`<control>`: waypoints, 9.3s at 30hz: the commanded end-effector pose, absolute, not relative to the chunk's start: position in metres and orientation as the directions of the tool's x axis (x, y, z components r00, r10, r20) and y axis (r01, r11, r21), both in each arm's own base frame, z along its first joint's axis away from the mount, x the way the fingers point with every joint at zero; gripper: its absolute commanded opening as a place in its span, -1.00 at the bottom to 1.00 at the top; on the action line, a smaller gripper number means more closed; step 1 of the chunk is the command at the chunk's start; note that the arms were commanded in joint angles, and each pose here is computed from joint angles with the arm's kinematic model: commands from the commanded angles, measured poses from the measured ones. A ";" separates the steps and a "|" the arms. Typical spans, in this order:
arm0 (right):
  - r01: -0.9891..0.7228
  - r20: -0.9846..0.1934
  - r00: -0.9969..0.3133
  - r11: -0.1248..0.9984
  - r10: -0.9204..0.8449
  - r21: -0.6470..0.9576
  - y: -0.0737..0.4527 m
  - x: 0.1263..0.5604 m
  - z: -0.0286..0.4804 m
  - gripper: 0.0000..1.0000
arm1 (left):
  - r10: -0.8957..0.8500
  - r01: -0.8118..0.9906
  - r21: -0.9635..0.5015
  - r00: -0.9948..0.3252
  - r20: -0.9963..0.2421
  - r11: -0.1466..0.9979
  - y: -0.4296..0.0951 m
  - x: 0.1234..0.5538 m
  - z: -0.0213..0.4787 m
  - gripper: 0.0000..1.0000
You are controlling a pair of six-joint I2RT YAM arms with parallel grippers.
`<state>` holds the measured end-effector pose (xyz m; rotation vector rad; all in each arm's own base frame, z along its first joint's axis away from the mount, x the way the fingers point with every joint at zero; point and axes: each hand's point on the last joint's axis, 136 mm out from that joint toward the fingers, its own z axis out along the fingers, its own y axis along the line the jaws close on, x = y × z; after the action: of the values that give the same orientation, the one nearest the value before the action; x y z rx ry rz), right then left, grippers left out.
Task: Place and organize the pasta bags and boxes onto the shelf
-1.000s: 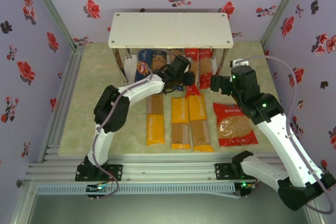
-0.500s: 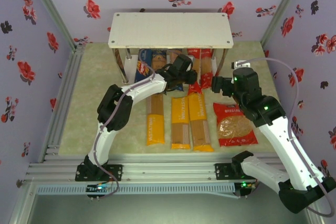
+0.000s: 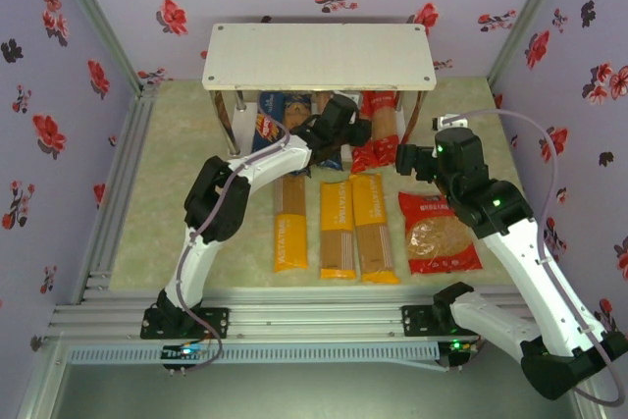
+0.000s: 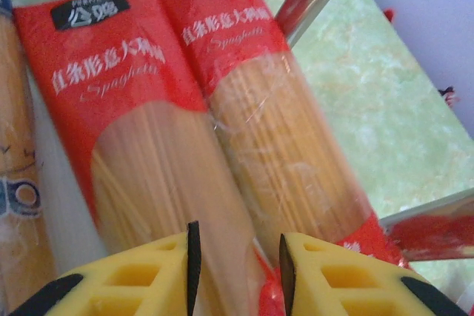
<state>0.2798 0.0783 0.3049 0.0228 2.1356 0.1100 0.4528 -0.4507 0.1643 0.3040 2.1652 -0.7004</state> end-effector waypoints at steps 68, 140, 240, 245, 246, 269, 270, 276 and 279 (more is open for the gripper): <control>0.485 -0.144 -0.857 0.869 0.495 0.098 0.030 0.230 0.006 0.21 | 0.024 0.548 -0.426 -0.633 -0.774 0.719 -0.276 0.279 0.244 0.34; 0.045 -0.264 -0.888 0.643 0.376 0.765 0.408 0.239 0.171 -0.51 | 0.138 0.445 -0.301 -0.721 -0.680 0.844 -0.176 0.203 0.220 0.38; -0.095 -0.618 -0.786 0.991 -0.020 0.089 0.171 0.244 0.200 0.77 | -0.046 0.021 -0.173 -0.926 -0.374 0.985 -0.131 0.200 0.121 -0.30; -0.069 -0.483 -0.875 0.997 -0.038 0.047 0.159 0.223 0.150 0.81 | -0.099 -0.030 -0.175 -0.910 -0.403 0.984 -0.115 0.194 0.118 -0.17; -0.066 -0.457 -0.889 0.997 -0.038 0.045 0.158 0.219 0.141 0.81 | -0.113 -0.046 -0.175 -0.912 -0.395 0.983 -0.112 0.193 0.113 -0.12; -0.024 -0.247 -0.969 0.999 -0.015 0.033 0.155 0.187 0.058 0.85 | -0.246 -0.200 -0.167 -0.908 -0.338 0.966 -0.086 0.197 0.054 0.23; -0.023 -0.239 -0.971 0.999 -0.016 0.028 0.156 0.187 0.055 0.85 | -0.250 -0.201 -0.171 -0.903 -0.350 0.965 -0.085 0.202 0.056 0.23; -0.006 -0.203 -0.979 1.000 -0.004 0.010 0.153 0.188 0.038 0.85 | -0.240 -0.189 -0.163 -0.881 -0.407 0.968 -0.072 0.224 0.080 0.26; -0.003 -0.183 -0.983 1.000 -0.001 0.009 0.153 0.186 0.033 0.85 | -0.240 -0.196 -0.148 -0.881 -0.407 0.969 -0.064 0.231 0.081 0.28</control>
<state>0.1876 0.1527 0.0387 -0.0356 2.9397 -0.0011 0.2128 -0.0701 0.0683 -0.3534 2.7314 -0.1707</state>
